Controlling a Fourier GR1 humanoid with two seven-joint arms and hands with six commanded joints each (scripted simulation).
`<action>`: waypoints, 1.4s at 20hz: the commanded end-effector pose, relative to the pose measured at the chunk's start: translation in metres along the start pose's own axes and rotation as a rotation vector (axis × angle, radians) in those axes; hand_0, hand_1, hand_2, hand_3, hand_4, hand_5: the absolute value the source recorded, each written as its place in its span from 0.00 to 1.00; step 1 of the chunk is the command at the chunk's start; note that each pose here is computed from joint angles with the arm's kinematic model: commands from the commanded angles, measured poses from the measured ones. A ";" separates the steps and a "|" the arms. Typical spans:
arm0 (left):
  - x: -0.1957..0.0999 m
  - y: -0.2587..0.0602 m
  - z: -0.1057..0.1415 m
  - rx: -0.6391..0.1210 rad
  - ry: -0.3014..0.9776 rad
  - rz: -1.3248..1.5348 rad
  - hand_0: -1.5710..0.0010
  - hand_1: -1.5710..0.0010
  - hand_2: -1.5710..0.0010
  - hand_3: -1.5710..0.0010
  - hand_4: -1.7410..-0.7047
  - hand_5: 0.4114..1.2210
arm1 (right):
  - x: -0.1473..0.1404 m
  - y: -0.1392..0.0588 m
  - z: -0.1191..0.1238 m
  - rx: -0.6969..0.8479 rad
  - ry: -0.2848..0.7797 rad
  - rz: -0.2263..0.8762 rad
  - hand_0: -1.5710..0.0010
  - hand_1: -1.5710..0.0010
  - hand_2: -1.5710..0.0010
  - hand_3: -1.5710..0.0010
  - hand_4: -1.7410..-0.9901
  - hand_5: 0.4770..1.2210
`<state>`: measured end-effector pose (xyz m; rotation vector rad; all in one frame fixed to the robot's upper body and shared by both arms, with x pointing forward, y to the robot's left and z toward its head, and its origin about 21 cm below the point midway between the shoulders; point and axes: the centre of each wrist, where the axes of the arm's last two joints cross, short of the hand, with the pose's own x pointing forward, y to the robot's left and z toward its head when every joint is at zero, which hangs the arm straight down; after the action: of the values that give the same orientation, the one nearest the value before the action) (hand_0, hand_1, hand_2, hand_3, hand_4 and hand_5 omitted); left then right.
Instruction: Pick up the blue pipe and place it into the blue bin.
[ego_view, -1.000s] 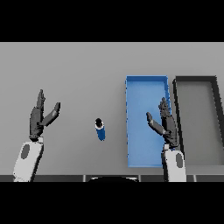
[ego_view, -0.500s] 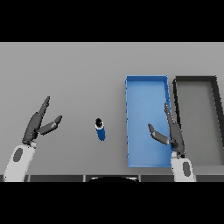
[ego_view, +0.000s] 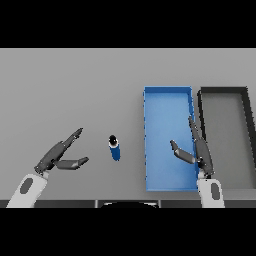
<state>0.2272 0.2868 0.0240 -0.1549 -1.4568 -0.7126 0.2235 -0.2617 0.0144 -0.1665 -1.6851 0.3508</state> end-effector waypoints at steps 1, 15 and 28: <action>0.004 -0.007 -0.004 -0.024 0.004 -0.003 1.00 1.00 1.00 1.00 0.61 0.11 | 0.000 0.002 0.000 0.005 0.010 0.012 1.00 1.00 1.00 1.00 0.77 0.19; 0.001 -0.082 -0.069 -0.133 -0.040 0.033 1.00 1.00 1.00 1.00 0.58 0.06 | 0.003 0.004 0.000 -0.015 0.029 -0.014 1.00 1.00 1.00 1.00 0.71 0.20; -0.004 -0.120 -0.106 -0.144 -0.087 0.141 0.99 0.90 0.80 0.82 0.48 0.25 | -0.001 -0.004 0.007 -0.021 0.001 -0.012 1.00 1.00 1.00 1.00 0.70 0.24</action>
<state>0.2539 0.1388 -0.0331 -0.4012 -1.4600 -0.7032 0.2174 -0.2667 0.0138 -0.1728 -1.6873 0.3239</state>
